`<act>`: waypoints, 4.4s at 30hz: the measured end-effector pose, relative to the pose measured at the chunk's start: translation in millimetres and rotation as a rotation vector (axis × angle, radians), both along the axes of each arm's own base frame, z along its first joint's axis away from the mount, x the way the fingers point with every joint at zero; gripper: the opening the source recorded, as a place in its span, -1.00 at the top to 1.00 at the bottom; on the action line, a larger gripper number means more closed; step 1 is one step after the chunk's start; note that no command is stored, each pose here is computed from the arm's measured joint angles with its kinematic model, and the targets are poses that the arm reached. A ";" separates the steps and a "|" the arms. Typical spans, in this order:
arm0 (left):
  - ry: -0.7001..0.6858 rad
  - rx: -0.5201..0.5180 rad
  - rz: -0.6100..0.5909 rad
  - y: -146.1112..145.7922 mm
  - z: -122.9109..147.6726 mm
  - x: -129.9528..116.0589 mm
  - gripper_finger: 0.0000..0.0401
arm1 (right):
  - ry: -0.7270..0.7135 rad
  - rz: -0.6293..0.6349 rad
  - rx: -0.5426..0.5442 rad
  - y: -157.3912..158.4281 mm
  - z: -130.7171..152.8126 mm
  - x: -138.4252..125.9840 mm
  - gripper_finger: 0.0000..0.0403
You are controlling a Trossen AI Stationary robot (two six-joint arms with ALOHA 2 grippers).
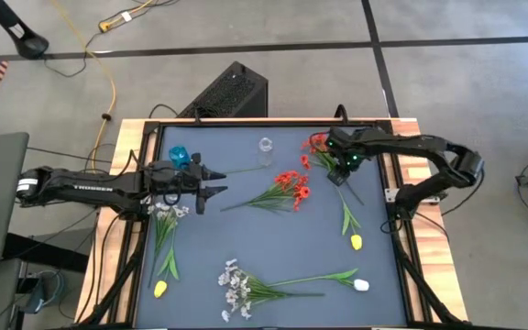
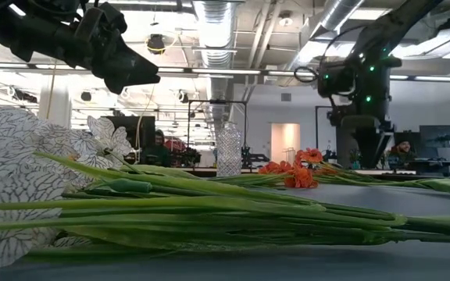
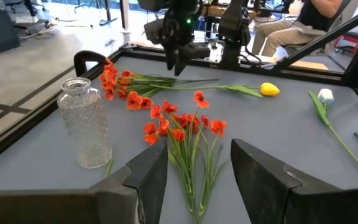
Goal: Sort flowers into vase by color
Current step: Put the top orange flowers into the blue vase
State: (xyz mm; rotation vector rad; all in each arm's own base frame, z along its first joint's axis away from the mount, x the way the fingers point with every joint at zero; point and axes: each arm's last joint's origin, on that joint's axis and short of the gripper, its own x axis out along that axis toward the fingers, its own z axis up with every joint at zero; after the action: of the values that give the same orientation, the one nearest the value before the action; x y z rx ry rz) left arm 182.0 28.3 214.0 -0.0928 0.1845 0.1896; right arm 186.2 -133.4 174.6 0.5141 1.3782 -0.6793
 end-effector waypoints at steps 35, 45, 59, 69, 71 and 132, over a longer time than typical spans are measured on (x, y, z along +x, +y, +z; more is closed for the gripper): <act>0.002 0.000 0.000 0.0 0.0 0.0 0.17 | 0.055 -0.165 -0.609 11.1 23.4 15.0 0.81; 0.010 0.014 0.018 0.6 -0.5 -0.2 0.17 | -0.869 -0.014 -0.741 36.6 97.5 70.9 0.83; 0.189 -0.026 0.036 -0.4 -15.2 -9.2 0.17 | -1.539 0.140 -0.819 44.2 100.4 131.0 0.84; 0.101 0.064 0.127 -7.6 -16.9 -39.3 0.17 | -1.604 0.309 -0.683 48.3 87.0 193.1 0.84; 0.022 0.072 0.120 -8.3 -16.2 -43.1 0.17 | -1.613 0.325 -0.648 53.0 84.2 202.0 0.84; -0.139 0.007 -0.047 -5.5 32.3 6.7 0.99 | -1.523 0.512 -0.567 100.9 66.5 240.3 0.39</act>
State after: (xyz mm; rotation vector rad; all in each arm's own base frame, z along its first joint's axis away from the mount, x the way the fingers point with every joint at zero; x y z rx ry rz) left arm 188.6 22.8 246.3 -0.0943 0.0471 0.1366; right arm 426.5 -32.5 241.2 0.0878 -0.1640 -0.0878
